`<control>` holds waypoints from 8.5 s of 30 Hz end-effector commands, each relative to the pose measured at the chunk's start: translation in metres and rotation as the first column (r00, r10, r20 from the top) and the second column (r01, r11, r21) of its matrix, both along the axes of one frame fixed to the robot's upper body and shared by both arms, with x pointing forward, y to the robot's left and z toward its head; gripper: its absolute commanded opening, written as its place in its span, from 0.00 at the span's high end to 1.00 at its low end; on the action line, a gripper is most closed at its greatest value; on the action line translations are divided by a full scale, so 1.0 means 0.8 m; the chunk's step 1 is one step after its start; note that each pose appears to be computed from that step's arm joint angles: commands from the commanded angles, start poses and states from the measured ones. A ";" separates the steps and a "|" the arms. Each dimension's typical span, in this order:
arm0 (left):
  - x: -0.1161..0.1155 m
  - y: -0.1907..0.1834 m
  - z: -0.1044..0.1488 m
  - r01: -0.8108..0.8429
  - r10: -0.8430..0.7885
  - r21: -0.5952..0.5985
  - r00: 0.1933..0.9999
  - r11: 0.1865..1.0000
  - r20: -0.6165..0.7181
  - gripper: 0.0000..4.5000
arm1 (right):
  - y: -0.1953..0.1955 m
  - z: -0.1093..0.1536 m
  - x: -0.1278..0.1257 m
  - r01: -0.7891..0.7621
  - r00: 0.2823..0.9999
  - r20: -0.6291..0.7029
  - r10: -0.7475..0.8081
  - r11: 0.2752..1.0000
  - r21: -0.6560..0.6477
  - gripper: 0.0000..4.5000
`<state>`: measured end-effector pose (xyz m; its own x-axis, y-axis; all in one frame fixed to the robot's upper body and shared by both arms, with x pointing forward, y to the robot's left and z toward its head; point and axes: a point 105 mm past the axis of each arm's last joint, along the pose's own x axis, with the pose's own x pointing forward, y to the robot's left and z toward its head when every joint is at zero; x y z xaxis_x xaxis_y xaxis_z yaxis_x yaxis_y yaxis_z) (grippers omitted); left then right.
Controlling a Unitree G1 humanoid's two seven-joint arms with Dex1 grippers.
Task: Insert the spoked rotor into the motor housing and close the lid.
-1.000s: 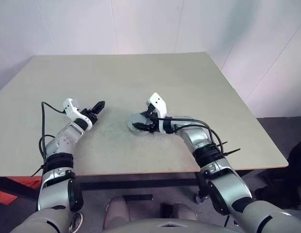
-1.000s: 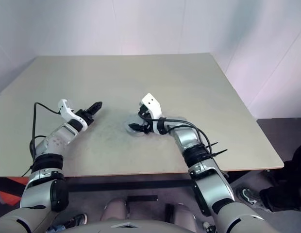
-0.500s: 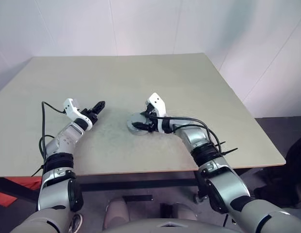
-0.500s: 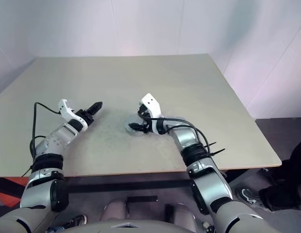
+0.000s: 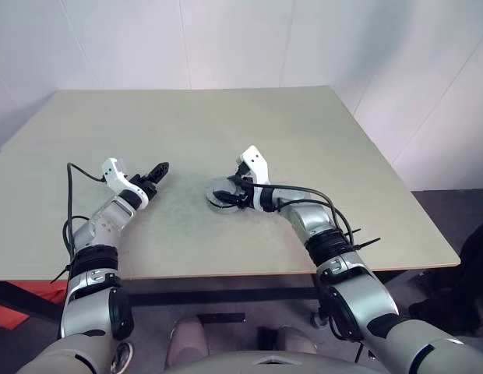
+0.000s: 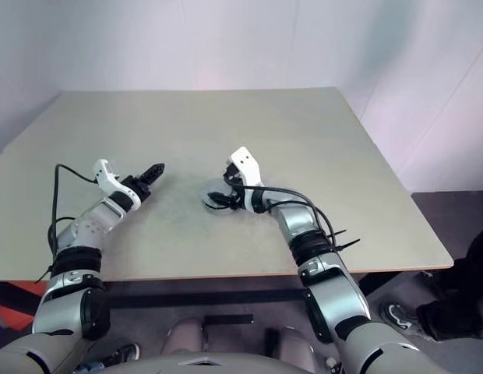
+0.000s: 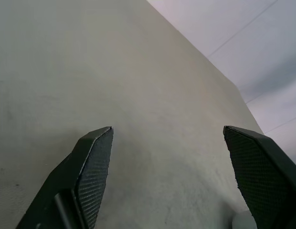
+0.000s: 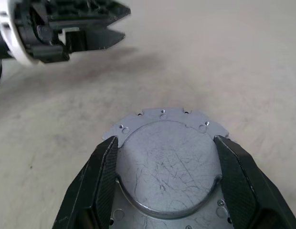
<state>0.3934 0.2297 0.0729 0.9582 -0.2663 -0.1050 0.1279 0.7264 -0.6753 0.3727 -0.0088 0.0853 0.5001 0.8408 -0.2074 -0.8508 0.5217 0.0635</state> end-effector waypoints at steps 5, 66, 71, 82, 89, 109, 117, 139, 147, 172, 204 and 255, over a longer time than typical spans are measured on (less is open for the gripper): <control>0.005 -0.004 0.018 0.015 -0.016 0.015 0.999 1.000 0.047 0.13 | 0.008 0.045 -0.007 -0.057 0.991 0.124 0.048 0.996 0.064 0.32; 0.000 0.001 0.014 0.005 -0.006 0.018 0.999 1.000 0.040 0.13 | -0.016 -0.032 -0.018 -0.119 0.991 0.029 0.128 0.973 -0.197 0.32; -0.001 0.001 0.013 0.006 -0.007 0.018 0.999 1.000 0.038 0.13 | -0.009 -0.025 -0.018 -0.117 0.993 0.010 0.119 0.982 -0.146 0.32; 0.001 -0.001 0.013 0.013 -0.013 0.022 0.999 1.000 0.036 0.13 | -0.001 0.001 -0.014 -0.094 0.995 -0.029 0.094 0.996 0.010 0.32; 0.002 -0.003 0.012 0.015 -0.015 0.022 0.999 1.000 0.034 0.13 | -0.002 0.010 -0.005 -0.045 0.999 0.026 0.045 0.999 0.001 0.32; -0.003 -0.001 0.004 0.010 -0.010 0.030 1.000 1.000 0.018 0.13 | -0.006 0.020 -0.002 -0.040 0.997 0.062 0.037 0.998 0.044 0.32; -0.001 -0.001 0.007 0.010 -0.011 0.030 1.000 0.999 0.024 0.13 | -0.013 -0.001 0.004 -0.001 0.998 0.064 0.004 0.999 -0.048 0.32; -0.001 -0.005 0.006 0.020 -0.020 0.034 1.000 0.999 0.020 0.13 | -0.011 0.021 0.006 -0.008 0.995 0.101 0.006 1.000 0.022 0.32; -0.001 -0.006 0.005 0.020 -0.020 0.033 1.000 0.999 0.017 0.13 | -0.012 0.008 0.007 0.008 0.994 0.107 -0.003 0.999 -0.042 0.32; -0.005 -0.004 0.000 0.011 -0.012 0.031 1.000 0.999 0.010 0.13 | -0.020 -0.013 -0.003 -0.024 0.999 0.043 0.027 0.997 -0.069 0.32; -0.010 -0.082 0.022 0.207 -0.201 -0.082 0.977 0.975 0.069 0.22 | -0.034 -0.055 -0.005 -0.007 1.000 -0.015 0.004 0.975 -0.223 0.32; -0.061 -0.179 -0.029 0.520 -0.538 -0.153 0.835 0.841 -0.117 1.00 | -0.078 0.041 -0.005 0.204 0.954 -0.259 -0.148 0.958 0.201 0.01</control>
